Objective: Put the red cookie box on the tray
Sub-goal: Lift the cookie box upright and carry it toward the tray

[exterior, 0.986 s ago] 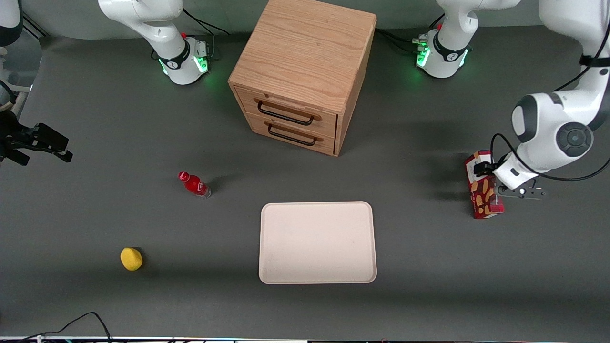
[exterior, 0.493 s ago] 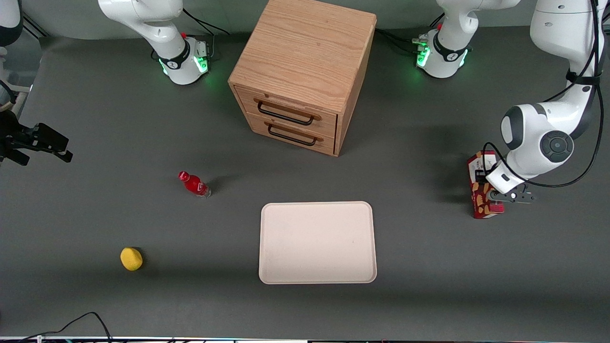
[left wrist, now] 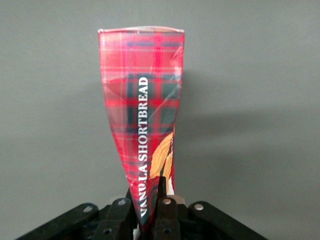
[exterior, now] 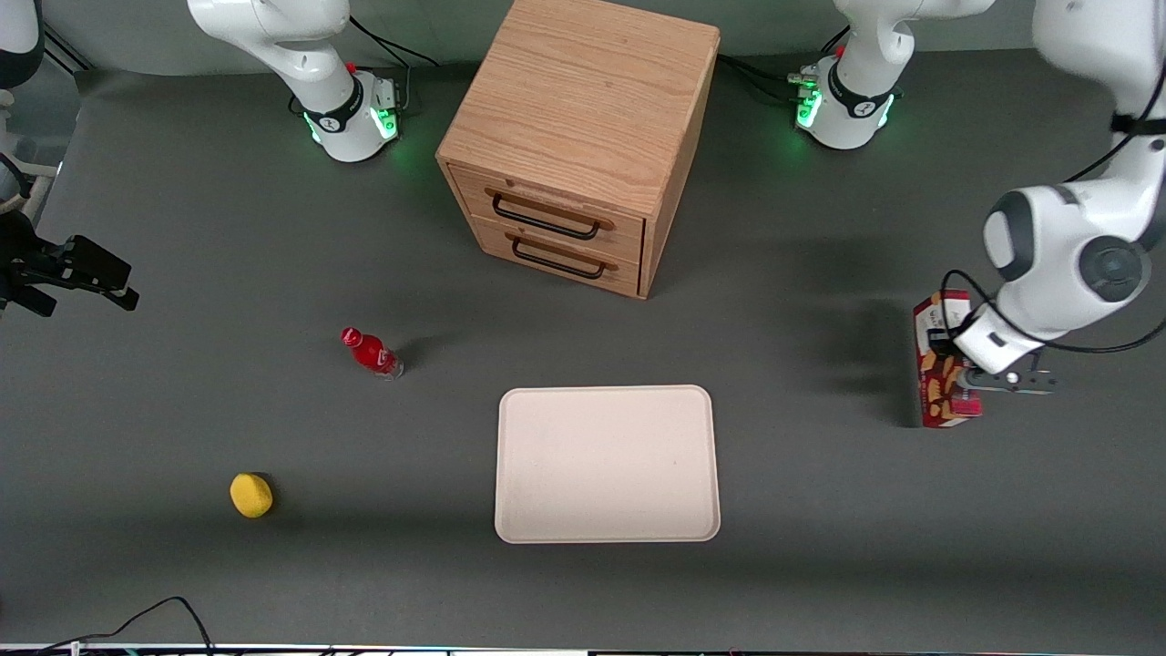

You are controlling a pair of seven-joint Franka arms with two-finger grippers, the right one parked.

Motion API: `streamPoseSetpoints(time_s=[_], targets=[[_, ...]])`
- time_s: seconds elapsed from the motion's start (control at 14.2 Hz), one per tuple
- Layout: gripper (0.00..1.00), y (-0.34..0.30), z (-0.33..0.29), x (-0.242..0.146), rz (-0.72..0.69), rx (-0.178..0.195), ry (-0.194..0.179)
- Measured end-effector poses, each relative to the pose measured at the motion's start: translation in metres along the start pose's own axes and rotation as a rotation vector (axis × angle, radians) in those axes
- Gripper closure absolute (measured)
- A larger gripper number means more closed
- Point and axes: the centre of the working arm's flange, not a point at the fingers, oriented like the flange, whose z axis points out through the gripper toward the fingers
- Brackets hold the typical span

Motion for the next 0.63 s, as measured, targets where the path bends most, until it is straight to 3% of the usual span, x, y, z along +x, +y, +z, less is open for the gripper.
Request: streamPoseSetpoints(time_s=[0.14,0.35,0.56,0.63], targets=[[0.84,0.014,-0.1,0.011,0.002,-0.015,-0.021],[0.84,0.062,-0.226,0.016,-0.03,-0.021,-0.004],[0.84,0.142,-0.261,0.021,-0.103,-0.042,0.012],[0.84,0.174,-0.253,0.025,-0.131,-0.052,-0.002]])
